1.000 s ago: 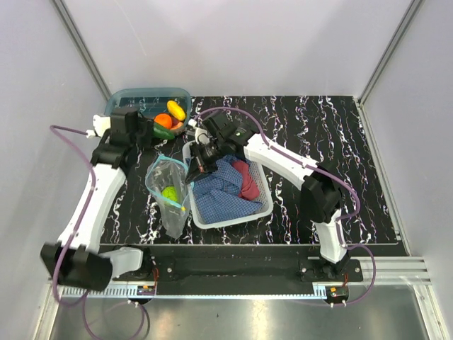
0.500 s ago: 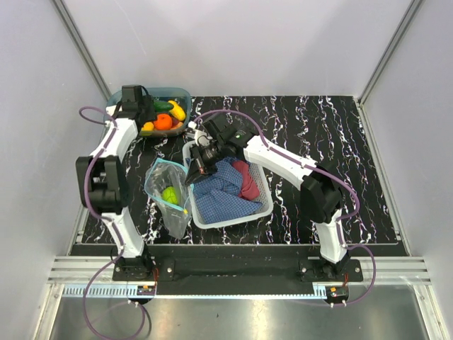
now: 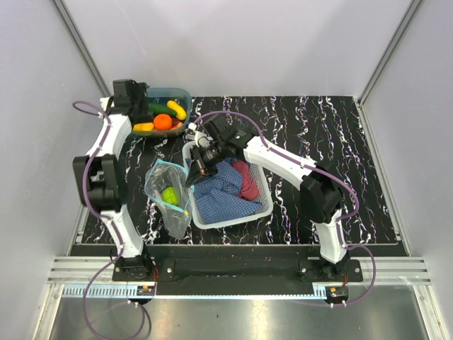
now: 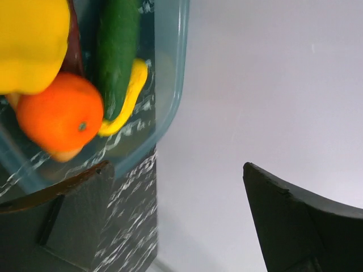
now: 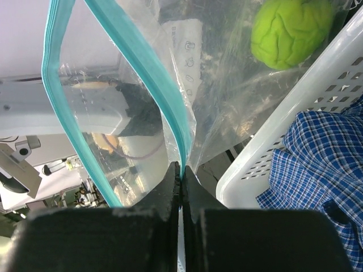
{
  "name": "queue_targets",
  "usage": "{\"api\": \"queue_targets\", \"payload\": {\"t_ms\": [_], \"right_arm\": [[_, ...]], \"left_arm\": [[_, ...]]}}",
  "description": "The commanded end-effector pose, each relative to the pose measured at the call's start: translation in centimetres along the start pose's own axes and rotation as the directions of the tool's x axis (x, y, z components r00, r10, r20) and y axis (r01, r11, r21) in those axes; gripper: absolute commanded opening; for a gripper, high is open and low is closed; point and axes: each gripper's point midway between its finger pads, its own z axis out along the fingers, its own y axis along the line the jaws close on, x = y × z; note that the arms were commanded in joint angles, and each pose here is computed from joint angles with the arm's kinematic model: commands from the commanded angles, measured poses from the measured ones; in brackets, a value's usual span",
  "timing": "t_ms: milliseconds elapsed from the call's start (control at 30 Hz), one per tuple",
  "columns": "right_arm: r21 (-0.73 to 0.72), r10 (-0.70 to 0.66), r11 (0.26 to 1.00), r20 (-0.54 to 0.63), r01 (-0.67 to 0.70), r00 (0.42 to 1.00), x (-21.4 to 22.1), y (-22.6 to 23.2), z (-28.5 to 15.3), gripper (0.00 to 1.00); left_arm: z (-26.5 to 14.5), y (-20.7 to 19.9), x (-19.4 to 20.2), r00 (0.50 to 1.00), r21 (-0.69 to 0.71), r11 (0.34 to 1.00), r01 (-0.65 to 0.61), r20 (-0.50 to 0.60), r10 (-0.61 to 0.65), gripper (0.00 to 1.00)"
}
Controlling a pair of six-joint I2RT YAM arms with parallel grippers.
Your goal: Open the zip-top bag and remove the fake food
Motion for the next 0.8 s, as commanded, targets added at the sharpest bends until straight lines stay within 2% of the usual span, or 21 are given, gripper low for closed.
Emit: {"api": "queue_targets", "payload": {"t_ms": [0,33,100,133,200,233,300,333,367,433,467,500,533,633,700,767], "right_arm": [[-0.038,-0.075,0.996,0.039,0.076,0.996,-0.6,2.0,-1.6,0.0],[-0.037,-0.074,0.996,0.034,0.075,0.997,-0.5,1.9,-1.6,0.0],[-0.031,-0.071,0.997,0.034,0.072,0.997,-0.5,1.6,-1.7,0.0],[-0.029,-0.073,0.997,0.034,0.074,0.997,-0.5,1.5,-1.7,0.0],[-0.026,-0.065,0.998,0.025,0.065,0.998,-0.5,1.2,-1.4,0.0],[-0.026,-0.066,0.997,0.027,0.067,0.997,-0.6,1.3,-1.5,0.0],[-0.025,-0.063,0.998,0.024,0.064,0.998,-0.7,1.4,-1.5,0.0],[-0.023,-0.07,0.997,0.029,0.07,0.997,-0.8,1.5,-1.6,0.0],[-0.021,-0.074,0.997,0.032,0.074,0.997,-0.8,1.6,-1.7,0.0],[-0.013,-0.081,0.997,0.034,0.081,0.996,-0.9,1.6,-1.8,0.0],[-0.012,-0.082,0.997,0.035,0.083,0.996,-0.9,1.6,-1.8,0.0],[-0.015,-0.081,0.997,0.037,0.082,0.996,-1.0,1.8,-1.9,0.0],[-0.017,-0.08,0.997,0.034,0.08,0.996,-1.0,1.8,-1.8,0.0],[-0.016,-0.075,0.997,0.039,0.076,0.996,-1.2,2.0,-1.9,0.0],[-0.016,-0.078,0.997,0.046,0.078,0.996,-1.3,2.3,-2.0,0.0],[-0.017,-0.077,0.997,0.052,0.077,0.996,-1.4,2.5,-2.2,0.0]], "left_arm": [[-8.8,-2.8,1.7,0.986,0.192,0.974,-0.121,-0.089,0.14,0.95],[-12.4,-3.8,2.9,0.98,0.272,0.952,-0.138,-0.103,0.171,0.93],[-14.2,-1.9,4.0,0.961,0.318,0.927,-0.199,-0.122,0.248,0.91],[-17.4,-2.5,5.3,0.943,0.387,0.896,-0.22,-0.151,0.297,0.9],[-19.0,-0.1,5.9,0.905,0.397,0.862,-0.314,-0.15,0.398,0.88],[-22.2,-0.6,6.4,0.89,0.46,0.823,-0.334,-0.134,0.436,0.86],[-24.0,1.5,6.5,0.833,0.464,0.768,-0.441,-0.106,0.543,0.81],[-26.6,1.6,7.2,0.801,0.503,0.722,-0.474,-0.094,0.591,0.79],[-27.1,3.9,7.2,0.739,0.459,0.688,-0.562,-0.095,0.667,0.75],[-29.5,5.7,8.1,0.676,0.466,0.64,-0.611,-0.113,0.728,0.7],[-30.0,7.8,8.0,0.629,0.434,0.616,-0.657,-0.135,0.766,0.66],[-30.4,8.8,7.9,0.608,0.418,0.602,-0.681,-0.137,0.782,0.59],[-31.7,9.9,8.4,0.56,0.443,0.56,-0.7,-0.145,0.816,0.55],[-33.0,12.7,8.1,0.47,0.411,0.488,-0.77,-0.151,0.87,0.4],[-33.2,14.9,8.1,0.385,0.381,0.422,-0.823,-0.172,0.907,0.29],[-33.3,16.6,8.1,0.315,0.355,0.372,-0.858,-0.208,0.926,0.23]]}}
